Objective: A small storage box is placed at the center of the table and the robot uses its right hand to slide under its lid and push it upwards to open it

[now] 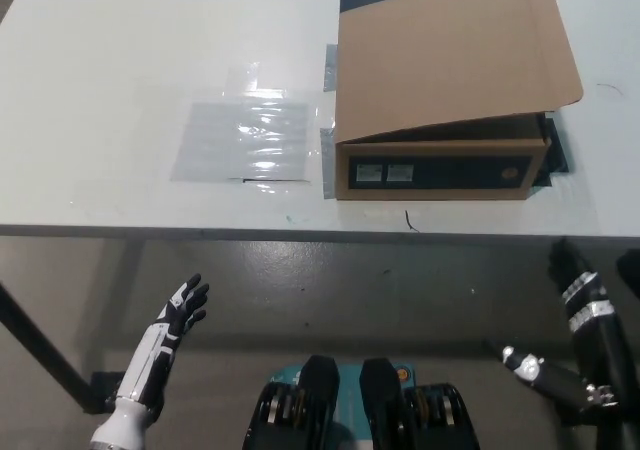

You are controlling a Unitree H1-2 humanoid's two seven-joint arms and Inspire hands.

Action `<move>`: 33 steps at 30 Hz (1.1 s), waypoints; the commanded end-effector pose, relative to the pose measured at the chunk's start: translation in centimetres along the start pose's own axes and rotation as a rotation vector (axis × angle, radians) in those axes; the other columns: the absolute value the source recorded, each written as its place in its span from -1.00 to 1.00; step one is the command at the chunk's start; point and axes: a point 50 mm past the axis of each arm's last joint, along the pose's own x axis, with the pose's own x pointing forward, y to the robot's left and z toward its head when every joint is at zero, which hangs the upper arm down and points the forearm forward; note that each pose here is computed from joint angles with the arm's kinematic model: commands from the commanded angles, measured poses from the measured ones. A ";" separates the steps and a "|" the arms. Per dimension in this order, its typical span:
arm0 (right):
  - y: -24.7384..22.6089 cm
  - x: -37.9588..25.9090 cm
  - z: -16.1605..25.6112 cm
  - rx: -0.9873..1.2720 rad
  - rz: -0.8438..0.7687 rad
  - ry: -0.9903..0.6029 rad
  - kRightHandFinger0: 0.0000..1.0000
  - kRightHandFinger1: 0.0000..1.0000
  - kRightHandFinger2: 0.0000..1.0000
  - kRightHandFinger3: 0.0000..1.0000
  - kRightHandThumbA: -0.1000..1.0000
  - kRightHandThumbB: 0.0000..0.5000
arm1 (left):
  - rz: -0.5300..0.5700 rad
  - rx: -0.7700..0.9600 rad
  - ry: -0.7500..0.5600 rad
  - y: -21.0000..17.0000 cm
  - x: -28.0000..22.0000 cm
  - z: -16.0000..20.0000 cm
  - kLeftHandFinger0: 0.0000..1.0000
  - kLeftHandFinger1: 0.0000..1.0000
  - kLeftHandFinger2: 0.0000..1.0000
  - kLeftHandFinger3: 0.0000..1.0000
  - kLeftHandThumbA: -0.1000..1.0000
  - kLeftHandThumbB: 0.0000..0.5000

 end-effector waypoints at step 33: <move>-4.8 17.5 5.0 0.429 -0.169 -0.234 1.00 1.00 1.00 1.00 1.00 0.04 | -0.033 0.035 -0.079 0.5 0.5 1.0 1.00 1.00 1.00 1.00 1.00 1.00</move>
